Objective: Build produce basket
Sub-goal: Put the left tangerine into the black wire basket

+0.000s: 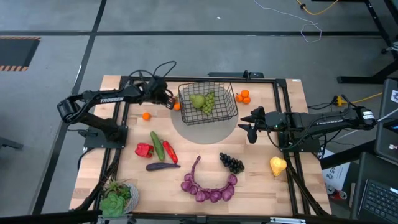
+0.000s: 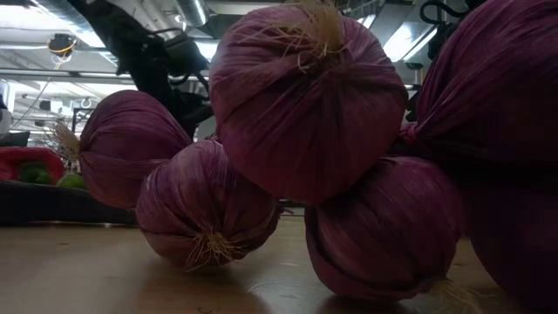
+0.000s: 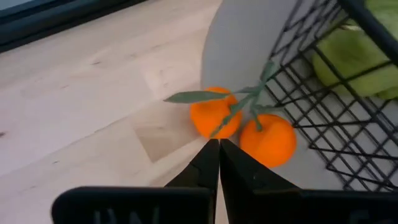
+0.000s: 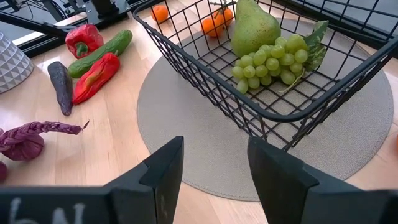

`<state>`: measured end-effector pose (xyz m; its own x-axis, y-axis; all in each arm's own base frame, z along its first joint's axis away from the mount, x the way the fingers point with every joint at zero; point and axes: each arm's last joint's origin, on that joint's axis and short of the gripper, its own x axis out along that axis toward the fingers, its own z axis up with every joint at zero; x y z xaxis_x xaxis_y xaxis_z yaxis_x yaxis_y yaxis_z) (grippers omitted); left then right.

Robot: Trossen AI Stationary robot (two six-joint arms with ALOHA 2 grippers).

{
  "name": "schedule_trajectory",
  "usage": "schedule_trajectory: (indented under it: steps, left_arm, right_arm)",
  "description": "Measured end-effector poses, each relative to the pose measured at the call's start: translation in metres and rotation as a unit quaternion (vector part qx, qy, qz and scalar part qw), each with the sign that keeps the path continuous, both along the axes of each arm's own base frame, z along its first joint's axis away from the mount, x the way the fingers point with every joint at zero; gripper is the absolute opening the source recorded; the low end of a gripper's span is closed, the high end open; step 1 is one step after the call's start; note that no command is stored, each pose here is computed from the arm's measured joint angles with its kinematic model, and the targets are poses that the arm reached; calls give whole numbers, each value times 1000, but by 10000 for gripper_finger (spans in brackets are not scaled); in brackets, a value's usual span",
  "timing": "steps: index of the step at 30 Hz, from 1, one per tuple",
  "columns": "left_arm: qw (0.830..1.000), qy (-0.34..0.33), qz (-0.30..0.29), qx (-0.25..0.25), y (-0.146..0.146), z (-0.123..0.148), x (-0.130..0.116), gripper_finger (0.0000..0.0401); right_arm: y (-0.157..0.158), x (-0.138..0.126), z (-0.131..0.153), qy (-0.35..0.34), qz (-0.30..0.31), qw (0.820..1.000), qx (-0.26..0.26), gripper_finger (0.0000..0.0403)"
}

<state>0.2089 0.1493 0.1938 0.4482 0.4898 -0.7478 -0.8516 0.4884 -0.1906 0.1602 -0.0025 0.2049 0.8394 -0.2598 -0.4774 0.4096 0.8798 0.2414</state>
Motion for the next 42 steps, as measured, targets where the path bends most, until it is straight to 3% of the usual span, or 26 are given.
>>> schedule_trajectory:
  steps: [9,20,26,35,42]
  left_arm:
    - [1000,-8,10,5,-3,1,3,17]
    - [998,30,-7,47,-4,1,4,110]
    - [997,47,-24,62,-5,1,4,141]
    - [978,113,-132,120,-14,1,10,145]
    - [974,113,-141,133,-15,2,12,145]
  right_arm:
    - [0,0,0,0,0,1000,-1,181]
    - [0,0,0,0,1,1000,-3,181]
    - [0,0,0,1,2,1000,-4,181]
    - [0,0,0,3,7,1000,-13,181]
    - [0,0,0,3,7,1000,-13,181]
